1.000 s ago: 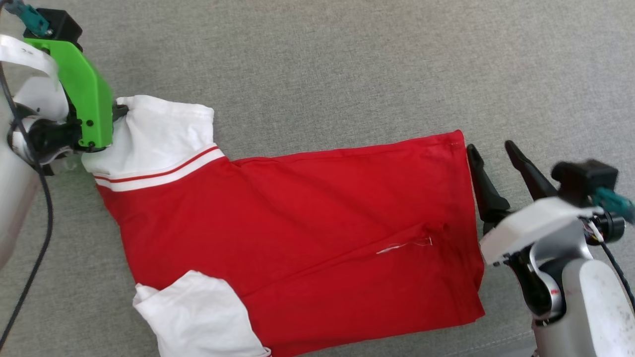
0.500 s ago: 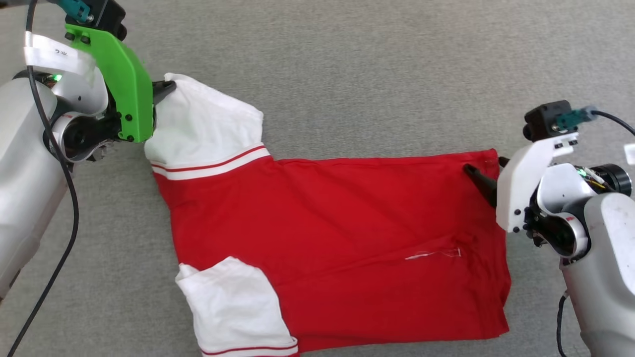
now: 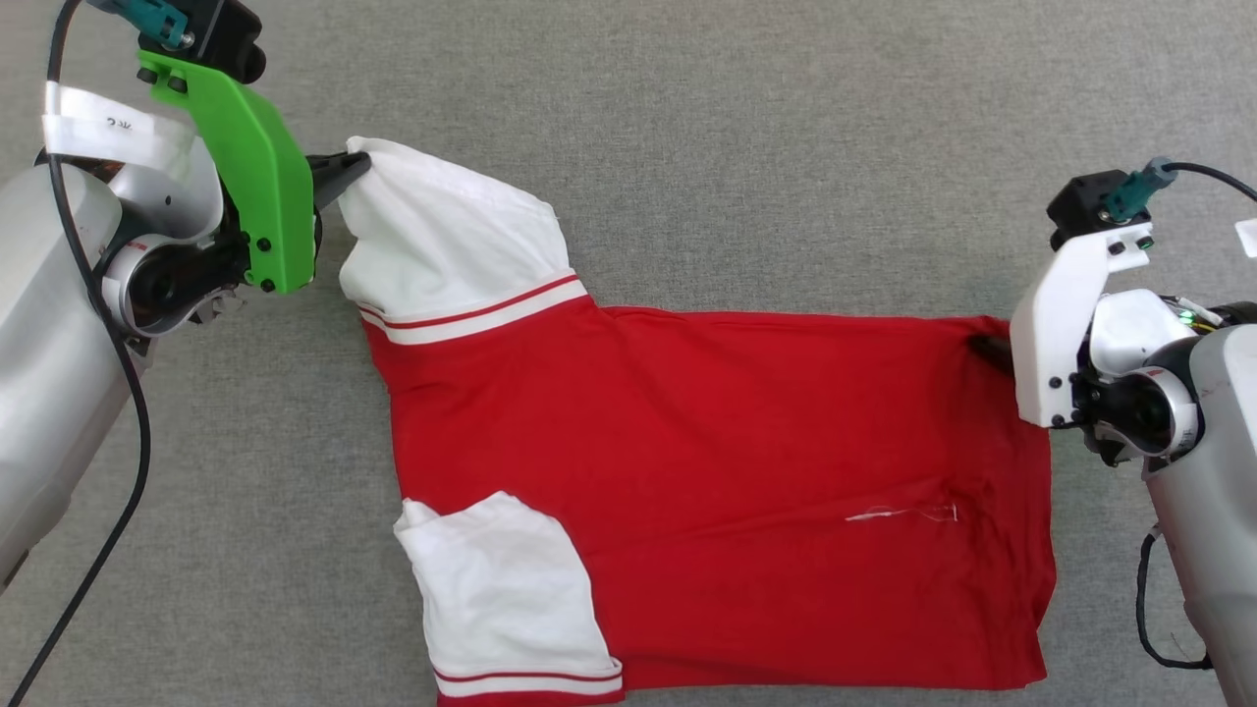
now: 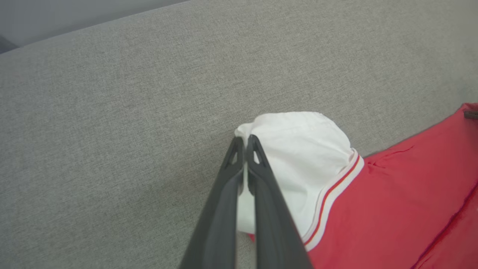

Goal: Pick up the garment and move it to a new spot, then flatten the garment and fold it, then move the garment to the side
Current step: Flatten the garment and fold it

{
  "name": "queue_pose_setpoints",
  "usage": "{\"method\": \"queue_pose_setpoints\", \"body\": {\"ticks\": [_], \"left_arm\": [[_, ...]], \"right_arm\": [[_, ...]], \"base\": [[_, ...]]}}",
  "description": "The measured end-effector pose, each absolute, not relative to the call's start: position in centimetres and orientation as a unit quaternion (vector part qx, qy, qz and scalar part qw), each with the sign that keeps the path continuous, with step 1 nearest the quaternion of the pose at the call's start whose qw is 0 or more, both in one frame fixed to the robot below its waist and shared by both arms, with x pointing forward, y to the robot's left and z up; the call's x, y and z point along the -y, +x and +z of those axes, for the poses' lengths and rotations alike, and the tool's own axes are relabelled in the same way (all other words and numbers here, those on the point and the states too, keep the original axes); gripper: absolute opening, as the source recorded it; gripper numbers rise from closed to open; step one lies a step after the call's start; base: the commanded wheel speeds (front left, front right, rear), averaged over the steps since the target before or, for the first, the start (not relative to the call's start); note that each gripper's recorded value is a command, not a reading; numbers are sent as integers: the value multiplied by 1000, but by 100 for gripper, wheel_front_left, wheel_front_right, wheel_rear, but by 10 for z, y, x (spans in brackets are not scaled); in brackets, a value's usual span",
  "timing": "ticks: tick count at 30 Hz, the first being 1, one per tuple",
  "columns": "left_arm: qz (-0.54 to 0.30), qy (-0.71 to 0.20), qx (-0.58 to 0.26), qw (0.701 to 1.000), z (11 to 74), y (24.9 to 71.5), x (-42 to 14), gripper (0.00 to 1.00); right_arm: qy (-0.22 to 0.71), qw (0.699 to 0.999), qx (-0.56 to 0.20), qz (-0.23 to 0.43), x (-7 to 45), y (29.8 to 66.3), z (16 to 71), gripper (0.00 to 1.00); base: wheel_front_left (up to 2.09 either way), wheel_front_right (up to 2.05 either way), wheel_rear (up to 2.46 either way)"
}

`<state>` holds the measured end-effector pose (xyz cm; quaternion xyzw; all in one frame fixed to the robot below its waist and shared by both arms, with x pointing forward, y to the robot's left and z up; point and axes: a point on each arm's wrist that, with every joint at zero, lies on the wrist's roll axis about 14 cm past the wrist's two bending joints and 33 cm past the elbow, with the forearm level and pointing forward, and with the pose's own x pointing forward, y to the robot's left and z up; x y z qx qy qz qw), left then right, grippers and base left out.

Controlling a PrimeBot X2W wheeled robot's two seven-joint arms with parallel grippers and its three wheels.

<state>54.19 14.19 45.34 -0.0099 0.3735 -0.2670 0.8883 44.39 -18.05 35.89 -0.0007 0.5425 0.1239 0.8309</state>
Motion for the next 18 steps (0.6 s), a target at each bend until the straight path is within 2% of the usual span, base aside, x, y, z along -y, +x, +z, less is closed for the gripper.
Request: {"method": "queue_pose_setpoints", "body": {"ticks": [3, 4, 10, 17, 18], "left_arm": [[-264, -18, -358, 895, 461, 541, -144, 0], [-257, -25, -335, 906, 472, 539, -148, 0], [-242, -49, -283, 927, 493, 523, -161, 0], [-212, -90, -253, 939, 496, 470, -177, 0], [-193, -103, -247, 944, 493, 442, -184, 0]], "right_arm": [[17, 836, -536, 115, 185, 446, 365, 0], [33, 857, -502, 112, 185, 455, 383, 0], [50, 893, -436, 104, 190, 452, 415, 0], [66, 916, -386, 82, 199, 417, 432, 0], [72, 923, -371, 71, 203, 402, 435, 0]], "base": [[0, 0, 0], [0, 0, 0], [0, 0, 0], [0, 0, 0], [0, 0, 0]]}}
